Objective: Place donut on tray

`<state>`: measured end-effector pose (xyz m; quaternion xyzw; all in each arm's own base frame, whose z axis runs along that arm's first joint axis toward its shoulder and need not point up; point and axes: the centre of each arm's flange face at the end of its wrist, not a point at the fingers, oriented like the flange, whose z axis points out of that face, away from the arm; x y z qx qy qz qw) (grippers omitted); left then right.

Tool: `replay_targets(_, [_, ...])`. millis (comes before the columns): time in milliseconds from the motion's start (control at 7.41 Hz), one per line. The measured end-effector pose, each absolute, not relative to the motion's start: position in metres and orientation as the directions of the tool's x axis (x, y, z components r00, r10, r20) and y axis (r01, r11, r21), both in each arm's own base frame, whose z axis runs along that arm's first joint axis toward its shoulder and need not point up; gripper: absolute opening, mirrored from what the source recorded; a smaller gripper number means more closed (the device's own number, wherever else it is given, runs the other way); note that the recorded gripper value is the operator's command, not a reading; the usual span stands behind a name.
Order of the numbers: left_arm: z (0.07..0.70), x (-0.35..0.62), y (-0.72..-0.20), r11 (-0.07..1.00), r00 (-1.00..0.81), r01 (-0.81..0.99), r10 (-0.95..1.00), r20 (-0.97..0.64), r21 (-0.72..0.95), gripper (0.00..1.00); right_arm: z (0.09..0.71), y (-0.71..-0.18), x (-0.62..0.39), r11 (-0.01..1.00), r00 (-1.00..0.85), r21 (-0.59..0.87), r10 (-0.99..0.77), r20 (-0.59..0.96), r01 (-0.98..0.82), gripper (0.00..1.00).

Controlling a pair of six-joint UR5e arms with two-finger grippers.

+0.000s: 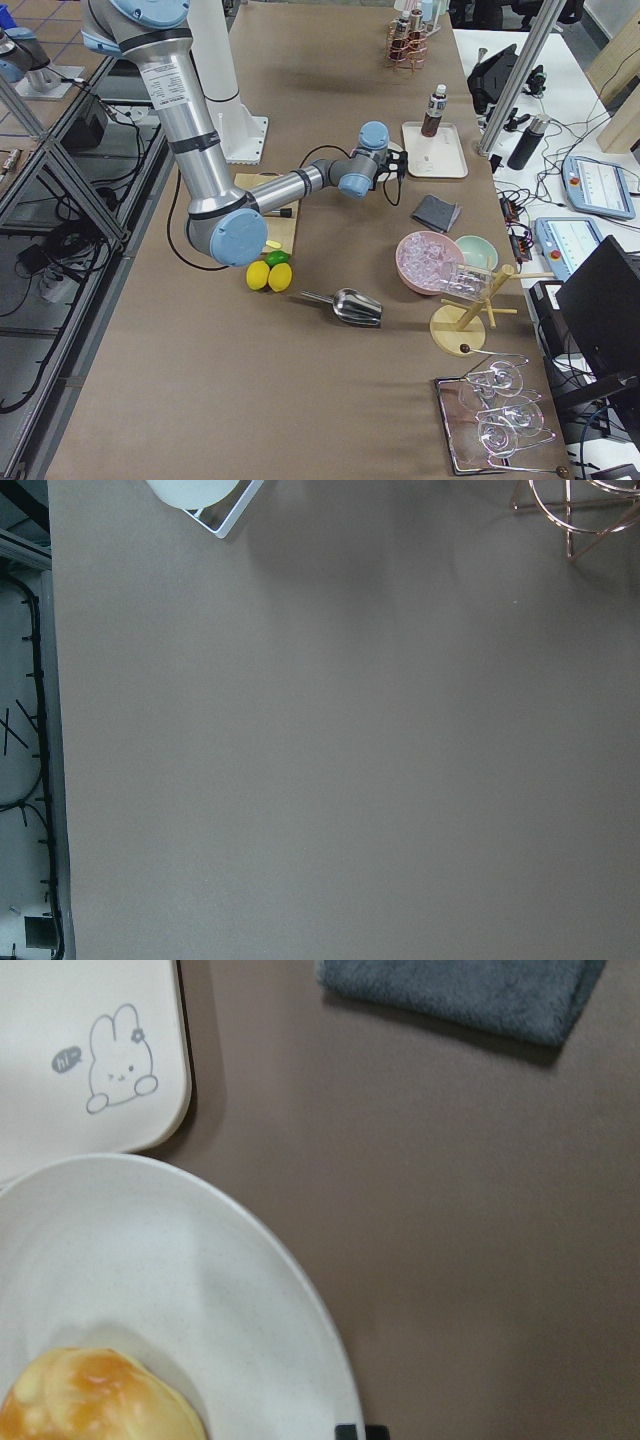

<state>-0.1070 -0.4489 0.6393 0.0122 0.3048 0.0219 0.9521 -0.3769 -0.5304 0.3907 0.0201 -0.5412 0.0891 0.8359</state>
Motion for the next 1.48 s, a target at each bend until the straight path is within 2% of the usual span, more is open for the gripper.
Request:
replay_targets(944, [0.637,-0.108,-0.447,0.999,0.81,-0.032,0.05,-0.584,0.041,0.98,0.321,-0.653,-0.419,0.96,0.432,-0.139,0.236,0.87,-0.243,0.0])
replay_targets(1484, [0.638,-0.108,-0.446,0.999,0.81,-0.031,0.046,-0.585,0.035,0.98,0.302,-0.712,-0.451,0.944,0.479,-0.167,0.29,0.828,-0.284,0.0])
